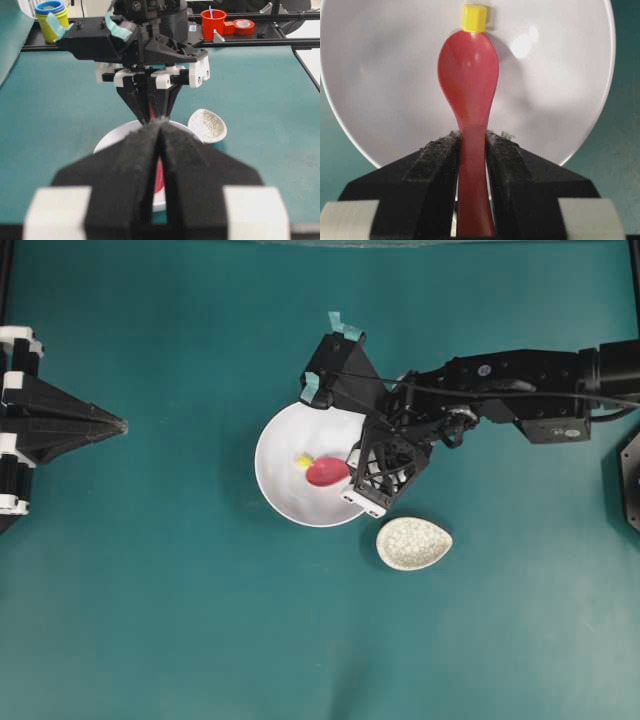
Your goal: Scoop the yellow hexagonal prism block from the bowl with a spoon using the right arm.
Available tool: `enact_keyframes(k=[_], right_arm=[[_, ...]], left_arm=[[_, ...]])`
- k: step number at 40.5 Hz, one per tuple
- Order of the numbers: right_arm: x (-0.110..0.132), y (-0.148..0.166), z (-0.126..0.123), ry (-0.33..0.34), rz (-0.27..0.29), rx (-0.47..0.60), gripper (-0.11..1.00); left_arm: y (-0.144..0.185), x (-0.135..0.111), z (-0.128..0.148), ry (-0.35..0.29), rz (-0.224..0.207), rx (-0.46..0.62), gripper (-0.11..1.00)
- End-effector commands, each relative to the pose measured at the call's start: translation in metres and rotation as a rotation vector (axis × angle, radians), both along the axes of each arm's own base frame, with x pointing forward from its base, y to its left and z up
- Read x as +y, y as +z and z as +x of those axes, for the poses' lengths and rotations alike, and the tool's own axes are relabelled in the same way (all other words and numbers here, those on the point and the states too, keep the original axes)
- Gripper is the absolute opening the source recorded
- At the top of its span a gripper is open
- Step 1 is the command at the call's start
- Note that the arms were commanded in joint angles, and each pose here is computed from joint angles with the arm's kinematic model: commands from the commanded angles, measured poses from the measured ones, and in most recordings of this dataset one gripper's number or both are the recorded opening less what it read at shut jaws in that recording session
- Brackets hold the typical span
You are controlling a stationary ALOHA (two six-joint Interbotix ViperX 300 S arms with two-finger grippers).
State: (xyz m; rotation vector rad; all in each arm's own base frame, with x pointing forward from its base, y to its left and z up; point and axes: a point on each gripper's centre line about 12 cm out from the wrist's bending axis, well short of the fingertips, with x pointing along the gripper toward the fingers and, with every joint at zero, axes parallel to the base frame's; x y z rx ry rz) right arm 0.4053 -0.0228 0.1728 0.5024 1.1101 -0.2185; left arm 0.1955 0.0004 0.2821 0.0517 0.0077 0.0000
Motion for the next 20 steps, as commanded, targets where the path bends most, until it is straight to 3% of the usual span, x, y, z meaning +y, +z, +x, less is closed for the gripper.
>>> enact_keyframes(k=[1, 20], right_arm=[[-0.0015, 0.0140, 0.0080, 0.002, -0.020, -0.065, 0.23], [-0.0074, 0.0201, 0.0180, 0.012, -0.084, -0.166, 0.23]], left_arm=[[0.0101, 0.0002, 0.0025, 0.001, 0.003, -0.025, -0.01], [0.0101, 0.0002, 0.0025, 0.001, 0.003, -0.025, -0.01]])
